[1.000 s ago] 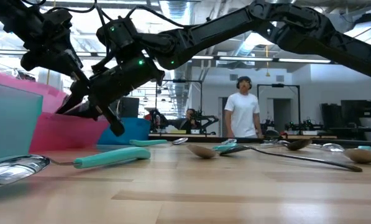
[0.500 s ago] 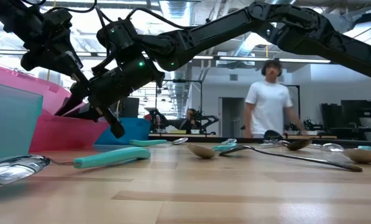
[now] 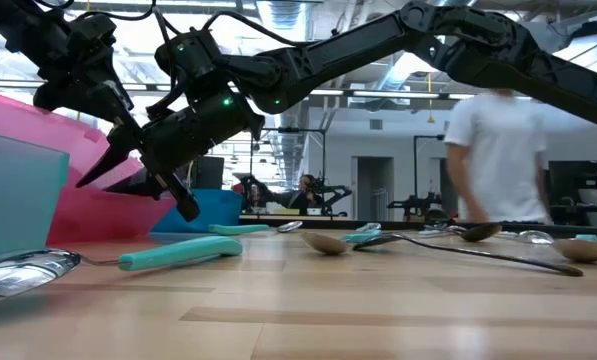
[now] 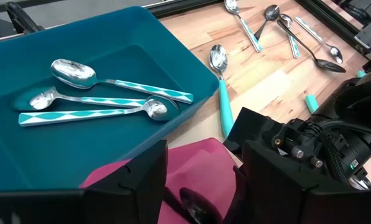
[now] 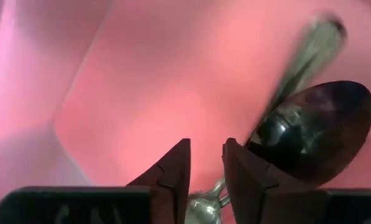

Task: Sort silverware by color (type)
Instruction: Put the light blue spoon into the light blue bin

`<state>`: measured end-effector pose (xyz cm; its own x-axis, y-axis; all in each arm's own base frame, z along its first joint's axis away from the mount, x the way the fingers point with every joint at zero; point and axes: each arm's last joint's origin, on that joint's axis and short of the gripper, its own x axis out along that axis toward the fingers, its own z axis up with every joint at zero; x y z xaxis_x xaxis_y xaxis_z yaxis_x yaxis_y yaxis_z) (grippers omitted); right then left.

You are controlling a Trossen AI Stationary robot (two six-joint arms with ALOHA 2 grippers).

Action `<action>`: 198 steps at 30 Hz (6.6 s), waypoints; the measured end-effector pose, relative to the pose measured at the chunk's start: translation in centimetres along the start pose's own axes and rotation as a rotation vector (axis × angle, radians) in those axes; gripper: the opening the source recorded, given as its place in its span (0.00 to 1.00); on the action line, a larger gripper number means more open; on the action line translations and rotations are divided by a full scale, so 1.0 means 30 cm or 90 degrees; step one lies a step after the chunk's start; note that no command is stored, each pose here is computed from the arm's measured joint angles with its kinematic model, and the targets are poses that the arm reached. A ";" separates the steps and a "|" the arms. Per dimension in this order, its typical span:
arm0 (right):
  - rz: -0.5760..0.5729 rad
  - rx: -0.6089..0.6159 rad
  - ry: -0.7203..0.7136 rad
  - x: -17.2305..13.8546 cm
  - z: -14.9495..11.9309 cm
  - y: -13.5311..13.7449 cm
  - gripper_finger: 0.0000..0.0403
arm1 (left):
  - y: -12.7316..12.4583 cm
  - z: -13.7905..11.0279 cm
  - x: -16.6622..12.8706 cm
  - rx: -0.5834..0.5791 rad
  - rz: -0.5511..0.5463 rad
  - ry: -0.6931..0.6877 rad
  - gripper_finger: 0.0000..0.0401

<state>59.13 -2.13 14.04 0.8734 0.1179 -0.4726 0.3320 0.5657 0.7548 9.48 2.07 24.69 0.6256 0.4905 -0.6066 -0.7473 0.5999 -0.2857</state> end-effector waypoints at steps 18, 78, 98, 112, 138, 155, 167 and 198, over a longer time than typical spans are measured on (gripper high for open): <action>0.018 -0.039 -0.005 -0.054 0.031 0.071 0.38 | 0.000 0.000 0.000 0.001 0.000 0.000 0.49; -0.603 -0.177 0.444 -0.680 -0.656 0.285 0.38 | 0.001 0.003 0.000 -0.013 0.010 -0.013 0.49; -0.267 -0.688 0.483 -0.741 -0.388 0.148 0.38 | 0.001 0.003 0.000 -0.023 0.011 -0.013 0.49; -0.273 -0.872 0.548 -0.612 -0.320 -0.006 0.38 | 0.002 0.002 0.000 -0.031 0.013 -0.012 0.49; -0.225 -0.929 0.634 -0.545 -0.367 -0.084 0.56 | 0.002 0.003 0.000 -0.044 0.016 -0.016 0.49; -0.235 -0.861 0.660 -0.519 -0.376 -0.134 0.27 | 0.002 0.002 0.000 -0.057 0.013 -0.013 0.49; -0.290 -0.767 0.624 -0.519 -0.388 -0.126 0.19 | 0.002 0.002 0.000 -0.057 0.013 -0.013 0.49; -0.233 -0.589 0.365 -0.472 -0.259 0.111 0.19 | 0.002 0.001 0.000 -0.053 0.010 -0.011 0.49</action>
<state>45.09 4.42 19.71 0.4093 0.0430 -0.9114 -0.0634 0.9978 0.0187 9.46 2.13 24.70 0.6163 0.5109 -0.5993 -0.7732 0.5371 -0.3372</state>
